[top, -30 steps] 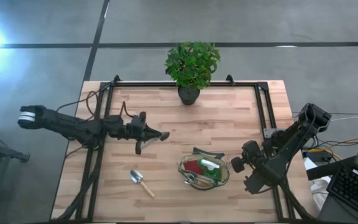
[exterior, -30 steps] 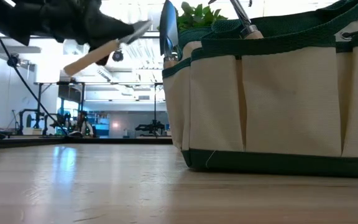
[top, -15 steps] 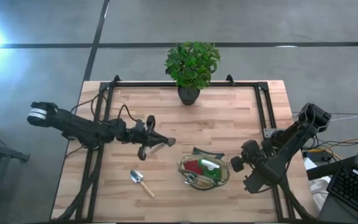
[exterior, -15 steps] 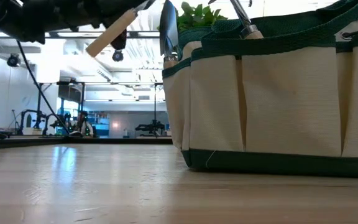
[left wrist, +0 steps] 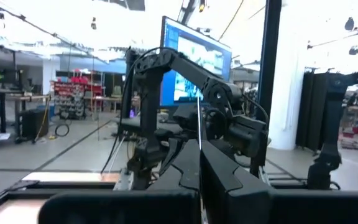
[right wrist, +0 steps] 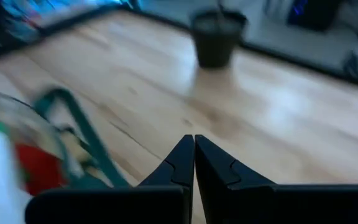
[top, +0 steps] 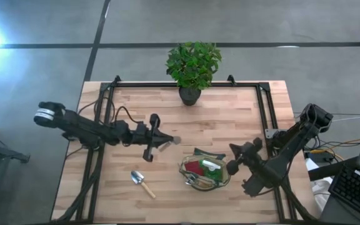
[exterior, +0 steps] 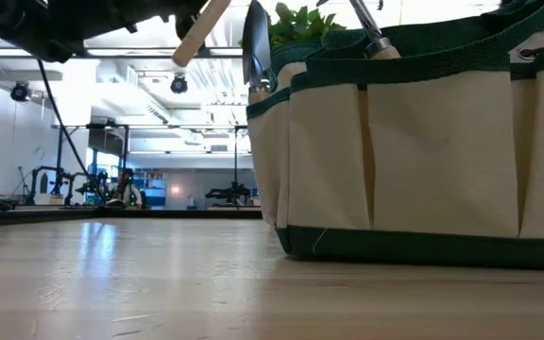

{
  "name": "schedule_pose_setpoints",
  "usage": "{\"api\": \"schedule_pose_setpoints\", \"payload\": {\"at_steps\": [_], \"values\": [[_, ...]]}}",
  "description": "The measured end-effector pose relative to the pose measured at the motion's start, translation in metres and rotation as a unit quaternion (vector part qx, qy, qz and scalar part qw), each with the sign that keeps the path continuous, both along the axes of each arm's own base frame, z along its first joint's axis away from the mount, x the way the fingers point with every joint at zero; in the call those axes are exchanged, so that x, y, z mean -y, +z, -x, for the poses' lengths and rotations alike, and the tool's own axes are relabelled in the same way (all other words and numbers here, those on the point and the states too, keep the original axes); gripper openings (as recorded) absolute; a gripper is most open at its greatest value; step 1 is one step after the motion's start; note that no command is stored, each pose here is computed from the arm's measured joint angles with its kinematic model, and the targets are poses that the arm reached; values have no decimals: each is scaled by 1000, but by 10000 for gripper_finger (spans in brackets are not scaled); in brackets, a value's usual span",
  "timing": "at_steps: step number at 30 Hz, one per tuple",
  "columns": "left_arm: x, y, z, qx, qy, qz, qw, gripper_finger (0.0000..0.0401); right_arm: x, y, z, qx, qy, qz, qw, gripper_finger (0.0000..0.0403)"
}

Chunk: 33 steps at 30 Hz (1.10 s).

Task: Pick & Place Garden tools in Gardening bag
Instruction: Put the top brown trowel into the green gardening bag

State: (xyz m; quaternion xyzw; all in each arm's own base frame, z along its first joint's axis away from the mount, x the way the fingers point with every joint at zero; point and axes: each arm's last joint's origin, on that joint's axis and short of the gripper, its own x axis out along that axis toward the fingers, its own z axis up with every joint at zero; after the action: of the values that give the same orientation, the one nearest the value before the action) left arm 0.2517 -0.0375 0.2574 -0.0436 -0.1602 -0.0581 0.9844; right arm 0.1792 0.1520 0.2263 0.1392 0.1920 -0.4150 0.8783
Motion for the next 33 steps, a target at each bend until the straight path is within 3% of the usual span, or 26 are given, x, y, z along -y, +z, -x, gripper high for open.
{"api": "schedule_pose_setpoints", "payload": {"at_steps": [9,18,33], "values": [[4,7,-26,53,-1,10,999,0,-14,38,-28,70,54,93,992,8],[9,17,-54,69,10,-25,997,0,-22,62,-37,115,51,92,988,14],[6,16,-66,65,32,-65,995,0,-36,77,-57,167,57,60,983,169]]}}
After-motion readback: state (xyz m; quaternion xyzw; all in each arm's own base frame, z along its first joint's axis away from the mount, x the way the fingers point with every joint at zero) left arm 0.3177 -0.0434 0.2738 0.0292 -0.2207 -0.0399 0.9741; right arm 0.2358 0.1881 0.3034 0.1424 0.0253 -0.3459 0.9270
